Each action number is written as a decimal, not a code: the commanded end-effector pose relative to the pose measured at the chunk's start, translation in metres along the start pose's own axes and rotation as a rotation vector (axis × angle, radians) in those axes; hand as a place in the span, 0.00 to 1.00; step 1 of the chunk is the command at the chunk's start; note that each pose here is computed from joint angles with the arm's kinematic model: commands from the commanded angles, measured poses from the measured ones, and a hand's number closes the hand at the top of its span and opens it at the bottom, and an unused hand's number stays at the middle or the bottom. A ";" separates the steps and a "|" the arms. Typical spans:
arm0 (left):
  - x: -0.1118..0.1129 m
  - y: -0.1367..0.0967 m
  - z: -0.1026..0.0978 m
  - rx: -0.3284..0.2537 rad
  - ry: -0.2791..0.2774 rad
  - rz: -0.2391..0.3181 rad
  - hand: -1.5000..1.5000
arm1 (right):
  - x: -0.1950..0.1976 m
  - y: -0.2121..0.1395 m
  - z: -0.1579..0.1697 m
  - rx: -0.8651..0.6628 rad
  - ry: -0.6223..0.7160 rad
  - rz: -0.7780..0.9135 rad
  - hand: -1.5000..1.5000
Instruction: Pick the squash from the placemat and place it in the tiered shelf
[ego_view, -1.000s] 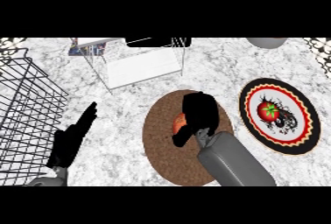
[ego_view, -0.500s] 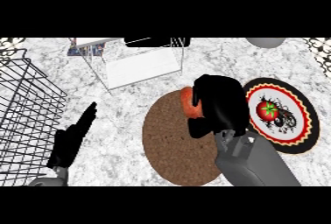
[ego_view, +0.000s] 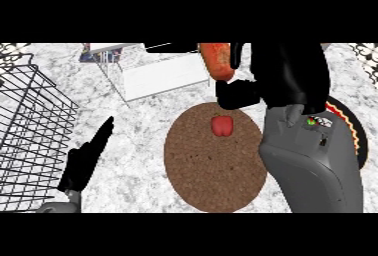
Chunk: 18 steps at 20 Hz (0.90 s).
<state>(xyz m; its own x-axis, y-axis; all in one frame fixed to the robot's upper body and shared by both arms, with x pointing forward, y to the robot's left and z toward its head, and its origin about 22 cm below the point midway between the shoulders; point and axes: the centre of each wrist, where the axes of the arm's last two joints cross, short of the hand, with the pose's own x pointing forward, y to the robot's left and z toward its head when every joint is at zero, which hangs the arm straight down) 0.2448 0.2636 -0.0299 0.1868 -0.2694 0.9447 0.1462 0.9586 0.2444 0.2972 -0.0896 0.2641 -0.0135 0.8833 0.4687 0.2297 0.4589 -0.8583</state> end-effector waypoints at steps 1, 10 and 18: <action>-0.013 -0.005 0.004 -0.014 0.032 -0.003 0.50 | 0.033 -0.003 -0.020 -0.057 0.021 -0.004 1.00; -0.008 -0.006 -0.003 -0.021 0.030 -0.007 0.50 | 0.051 -0.020 -0.104 -0.113 0.076 -0.012 1.00; 0.007 -0.003 -0.011 -0.035 0.008 0.006 0.50 | 0.028 0.023 -0.148 -0.041 0.021 0.058 1.00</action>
<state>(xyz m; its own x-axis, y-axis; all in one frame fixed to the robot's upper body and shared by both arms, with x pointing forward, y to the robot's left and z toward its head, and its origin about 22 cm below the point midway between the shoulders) 0.2542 0.2569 -0.0213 0.1776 -0.2761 0.9446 0.1757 0.9533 0.2456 0.4272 -0.0664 0.3056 0.0399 0.8912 0.4518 0.2979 0.4210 -0.8568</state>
